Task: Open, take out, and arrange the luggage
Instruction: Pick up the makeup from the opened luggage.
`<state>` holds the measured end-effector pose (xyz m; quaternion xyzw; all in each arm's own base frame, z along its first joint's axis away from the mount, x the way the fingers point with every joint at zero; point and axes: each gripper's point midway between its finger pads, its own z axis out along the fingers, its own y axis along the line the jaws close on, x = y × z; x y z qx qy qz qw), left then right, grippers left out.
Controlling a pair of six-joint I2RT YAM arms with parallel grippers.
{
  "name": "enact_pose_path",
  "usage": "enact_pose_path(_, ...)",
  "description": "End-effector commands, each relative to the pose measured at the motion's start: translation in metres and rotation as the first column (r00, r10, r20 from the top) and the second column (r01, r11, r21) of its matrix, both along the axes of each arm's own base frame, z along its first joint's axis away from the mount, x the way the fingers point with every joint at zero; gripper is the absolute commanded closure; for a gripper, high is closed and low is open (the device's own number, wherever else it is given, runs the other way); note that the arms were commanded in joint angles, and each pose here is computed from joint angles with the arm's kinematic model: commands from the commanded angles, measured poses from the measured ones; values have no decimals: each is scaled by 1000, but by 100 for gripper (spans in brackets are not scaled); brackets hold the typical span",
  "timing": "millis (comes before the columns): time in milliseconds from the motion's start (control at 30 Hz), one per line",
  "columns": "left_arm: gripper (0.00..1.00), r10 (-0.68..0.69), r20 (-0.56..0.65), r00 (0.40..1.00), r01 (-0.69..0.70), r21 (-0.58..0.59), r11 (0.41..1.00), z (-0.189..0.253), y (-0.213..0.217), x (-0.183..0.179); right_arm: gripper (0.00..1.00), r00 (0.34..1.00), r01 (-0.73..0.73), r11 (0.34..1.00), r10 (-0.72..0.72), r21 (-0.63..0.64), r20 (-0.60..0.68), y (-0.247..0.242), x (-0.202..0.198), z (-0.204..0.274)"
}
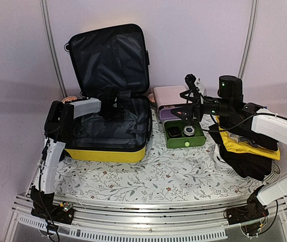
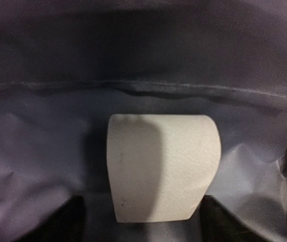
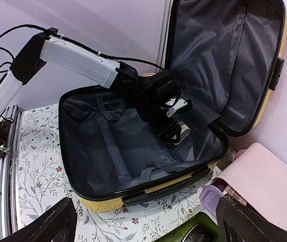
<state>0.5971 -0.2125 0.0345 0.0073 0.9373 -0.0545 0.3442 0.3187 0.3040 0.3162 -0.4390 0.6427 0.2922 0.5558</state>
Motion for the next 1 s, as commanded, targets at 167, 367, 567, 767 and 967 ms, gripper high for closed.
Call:
enact_pose_path(167,53,-79,30,996,80,-42,996,7,-7,12,1,998,24,999,-25,23,52,-6,-2,16)
enact_pose_path(367,62,-122,72,990,126,-59,990,43,-10,7,1,995,49,999,-50,17,84,-12,-3,24)
enact_pose_path(567,62,-335,202,920,383,-290,877,130,-53,-42,1,997,19,999,-22,45,68,-10,-9,31)
enact_pose_path(767,64,-533,478,698,703,-599,384,243,-101,-154,1,986,121,984,-105,130,-129,-9,10,38)
enact_pose_path(967,62,-468,672,574,777,-628,52,316,-113,-236,1,978,18,985,20,174,-210,11,3,38)
